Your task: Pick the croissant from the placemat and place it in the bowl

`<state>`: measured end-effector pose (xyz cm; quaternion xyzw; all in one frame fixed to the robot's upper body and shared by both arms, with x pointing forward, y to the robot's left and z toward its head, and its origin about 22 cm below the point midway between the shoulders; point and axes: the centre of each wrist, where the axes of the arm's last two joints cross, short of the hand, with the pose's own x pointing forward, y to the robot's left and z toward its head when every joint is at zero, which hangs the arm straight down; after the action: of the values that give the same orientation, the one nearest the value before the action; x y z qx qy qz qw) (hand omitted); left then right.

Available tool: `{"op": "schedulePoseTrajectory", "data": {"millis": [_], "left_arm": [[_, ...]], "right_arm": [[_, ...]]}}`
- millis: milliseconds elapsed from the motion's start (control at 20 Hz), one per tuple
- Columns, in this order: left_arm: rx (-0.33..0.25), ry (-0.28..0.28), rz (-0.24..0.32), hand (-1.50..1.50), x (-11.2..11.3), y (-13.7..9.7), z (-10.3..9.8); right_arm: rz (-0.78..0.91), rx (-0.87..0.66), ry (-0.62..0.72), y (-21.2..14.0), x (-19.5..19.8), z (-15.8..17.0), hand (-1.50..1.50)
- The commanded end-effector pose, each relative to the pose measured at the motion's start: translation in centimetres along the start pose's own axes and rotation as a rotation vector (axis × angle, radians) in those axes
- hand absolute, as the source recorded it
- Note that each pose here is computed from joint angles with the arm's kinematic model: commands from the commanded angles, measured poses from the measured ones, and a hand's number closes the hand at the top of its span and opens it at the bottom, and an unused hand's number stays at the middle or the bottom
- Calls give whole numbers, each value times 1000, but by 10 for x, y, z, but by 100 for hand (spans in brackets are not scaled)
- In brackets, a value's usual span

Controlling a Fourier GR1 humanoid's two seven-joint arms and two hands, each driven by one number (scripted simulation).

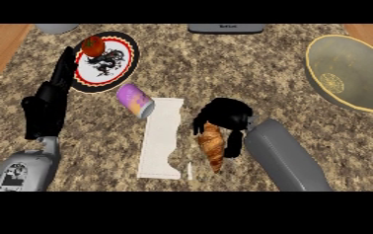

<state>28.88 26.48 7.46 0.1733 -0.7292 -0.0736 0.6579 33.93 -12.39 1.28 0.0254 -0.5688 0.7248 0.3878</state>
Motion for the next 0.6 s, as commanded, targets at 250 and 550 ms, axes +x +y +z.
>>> {"op": "schedulePoseTrajectory", "data": {"millis": [250, 550], "left_arm": [[-10, 17, -11, 0, -2, 11, -5], [14, 24, -24, 0, -6, 9, 2]], "right_arm": [[-63, -83, 53, -4, 12, 4, 150], [-226, -335, 615, 15, 13, -5, 150]]}}
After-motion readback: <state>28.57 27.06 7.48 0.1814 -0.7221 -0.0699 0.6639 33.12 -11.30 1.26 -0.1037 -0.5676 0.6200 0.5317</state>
